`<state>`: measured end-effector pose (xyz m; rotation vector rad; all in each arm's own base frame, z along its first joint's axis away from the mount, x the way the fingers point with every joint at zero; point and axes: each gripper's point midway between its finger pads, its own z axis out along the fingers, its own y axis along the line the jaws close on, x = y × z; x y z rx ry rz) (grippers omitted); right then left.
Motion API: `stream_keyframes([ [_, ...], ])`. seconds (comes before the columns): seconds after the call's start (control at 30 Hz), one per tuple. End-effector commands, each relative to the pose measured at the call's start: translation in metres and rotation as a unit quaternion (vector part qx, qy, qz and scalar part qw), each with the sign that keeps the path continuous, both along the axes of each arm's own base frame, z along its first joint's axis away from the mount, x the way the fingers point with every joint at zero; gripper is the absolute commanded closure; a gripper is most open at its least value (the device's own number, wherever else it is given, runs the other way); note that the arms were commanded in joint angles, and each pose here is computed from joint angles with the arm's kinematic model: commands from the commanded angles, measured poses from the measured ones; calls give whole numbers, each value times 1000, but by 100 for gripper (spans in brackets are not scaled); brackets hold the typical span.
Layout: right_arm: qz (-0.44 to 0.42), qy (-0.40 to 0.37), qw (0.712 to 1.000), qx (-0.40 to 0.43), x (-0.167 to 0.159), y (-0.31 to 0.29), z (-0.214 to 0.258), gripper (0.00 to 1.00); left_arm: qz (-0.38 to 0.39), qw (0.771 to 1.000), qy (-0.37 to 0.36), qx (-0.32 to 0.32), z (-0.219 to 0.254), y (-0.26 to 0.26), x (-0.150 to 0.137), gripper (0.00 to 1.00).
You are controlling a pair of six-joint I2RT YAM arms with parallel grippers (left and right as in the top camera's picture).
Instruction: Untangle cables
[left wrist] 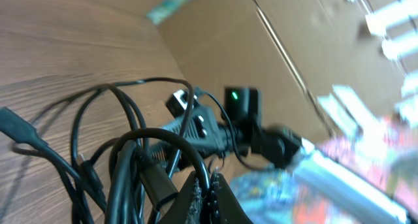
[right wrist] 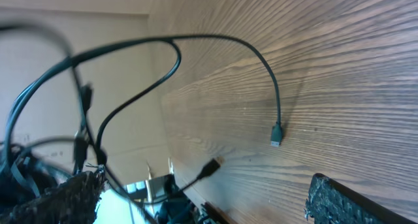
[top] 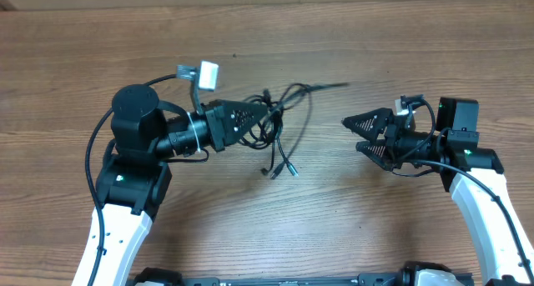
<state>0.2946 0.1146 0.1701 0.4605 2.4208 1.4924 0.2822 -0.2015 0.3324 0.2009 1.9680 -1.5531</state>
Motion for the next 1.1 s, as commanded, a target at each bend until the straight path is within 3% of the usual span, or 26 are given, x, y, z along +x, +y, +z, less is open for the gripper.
stream_keyframes([
  [0.0,28,-28,999,10,-2,9,11,0,59,997,41,-26,13,10,13,96],
  [0.5,65,-16,995,74,0,67,43,0,66,994,74,-45,15,10,14,96],
  [0.8,96,-65,992,57,-3,95,49,0,42,998,4,-56,37,7,10,96],
  [1.07,29,-12,998,50,10,89,41,0,-25,998,-38,-47,42,-2,-10,96],
])
